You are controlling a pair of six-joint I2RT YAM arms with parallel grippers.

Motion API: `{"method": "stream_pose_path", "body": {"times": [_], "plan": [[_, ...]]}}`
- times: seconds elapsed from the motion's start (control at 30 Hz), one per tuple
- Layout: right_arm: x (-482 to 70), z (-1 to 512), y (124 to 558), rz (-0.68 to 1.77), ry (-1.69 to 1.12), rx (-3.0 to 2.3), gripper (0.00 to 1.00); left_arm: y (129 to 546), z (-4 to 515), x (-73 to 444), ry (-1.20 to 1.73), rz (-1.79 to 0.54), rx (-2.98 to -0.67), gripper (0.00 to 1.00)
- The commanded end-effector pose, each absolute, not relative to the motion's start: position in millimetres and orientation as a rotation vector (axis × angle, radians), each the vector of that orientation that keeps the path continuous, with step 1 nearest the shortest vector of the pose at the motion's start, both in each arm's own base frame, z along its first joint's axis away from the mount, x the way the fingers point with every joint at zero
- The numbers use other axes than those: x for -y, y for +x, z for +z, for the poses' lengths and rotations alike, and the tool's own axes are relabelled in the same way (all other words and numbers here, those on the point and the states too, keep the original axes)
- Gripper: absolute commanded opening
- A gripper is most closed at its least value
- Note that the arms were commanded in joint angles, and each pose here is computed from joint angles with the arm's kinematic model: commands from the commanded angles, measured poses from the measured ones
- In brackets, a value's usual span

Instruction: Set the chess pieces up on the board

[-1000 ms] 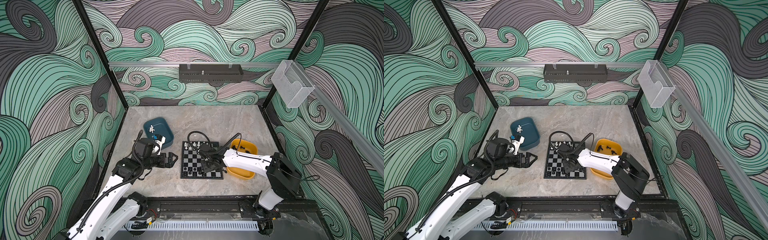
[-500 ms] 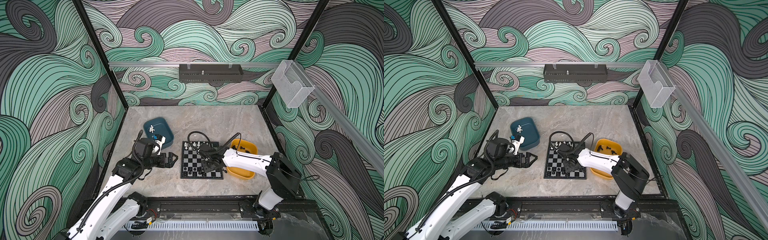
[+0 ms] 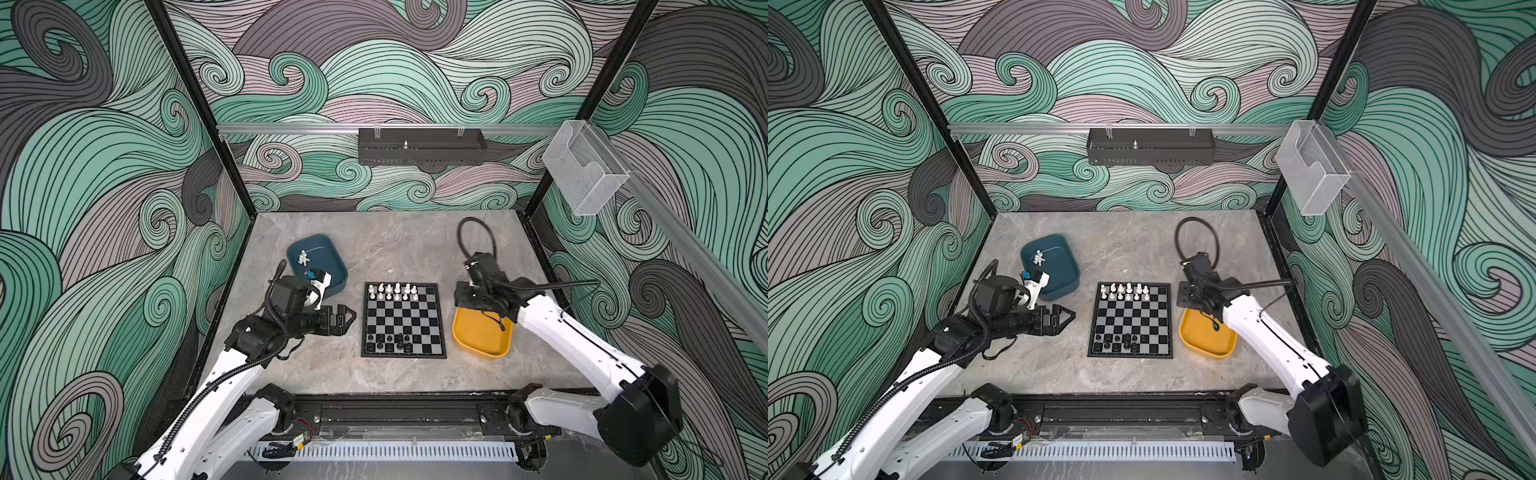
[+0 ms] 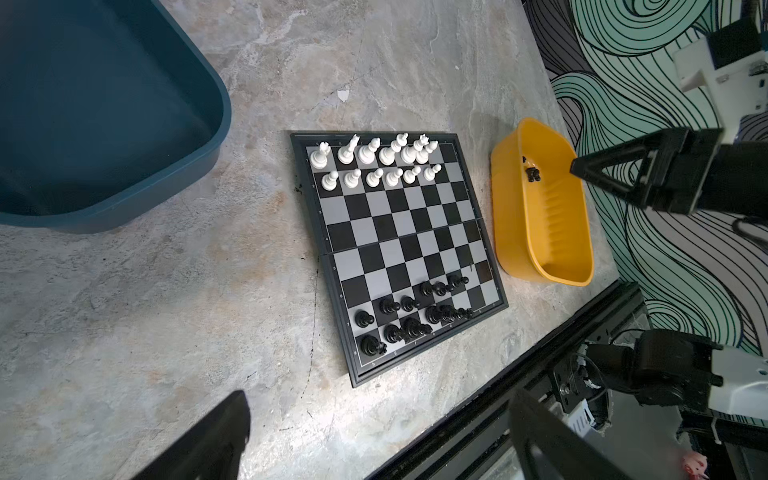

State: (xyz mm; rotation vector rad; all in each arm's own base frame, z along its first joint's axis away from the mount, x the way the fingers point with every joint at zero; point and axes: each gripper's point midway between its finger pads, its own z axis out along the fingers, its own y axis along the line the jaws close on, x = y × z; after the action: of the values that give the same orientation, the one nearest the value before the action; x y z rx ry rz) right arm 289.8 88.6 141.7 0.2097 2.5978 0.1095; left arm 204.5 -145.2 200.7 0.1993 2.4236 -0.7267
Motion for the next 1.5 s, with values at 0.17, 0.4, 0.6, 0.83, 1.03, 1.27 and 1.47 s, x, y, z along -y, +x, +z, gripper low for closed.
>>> {"method": "stream_pose_path", "body": {"times": [0.17,0.4,0.6,0.83,1.03,1.27,1.47], "plan": [[-12,97,317,-0.021,0.525,-2.686,0.5,204,202,148,0.204,-0.757,-2.419,0.99],[1,70,343,-0.103,0.639,-2.712,0.42,204,203,148,0.204,-0.757,-2.416,0.99],[0,52,354,-0.107,0.56,-2.763,0.43,204,203,149,0.21,-0.761,-2.411,0.99],[3,42,360,-0.133,0.61,-2.766,0.47,204,203,149,0.211,-0.768,-2.416,0.99],[8,42,366,-0.153,0.671,-2.727,0.48,204,203,150,0.215,-0.775,-2.413,0.99],[10,30,370,-0.195,0.69,-2.755,0.48,203,205,151,0.215,-0.783,-2.407,0.99],[-1,26,368,-0.14,0.65,-2.81,0.43,203,206,151,0.218,-0.788,-2.4,0.99]]}}
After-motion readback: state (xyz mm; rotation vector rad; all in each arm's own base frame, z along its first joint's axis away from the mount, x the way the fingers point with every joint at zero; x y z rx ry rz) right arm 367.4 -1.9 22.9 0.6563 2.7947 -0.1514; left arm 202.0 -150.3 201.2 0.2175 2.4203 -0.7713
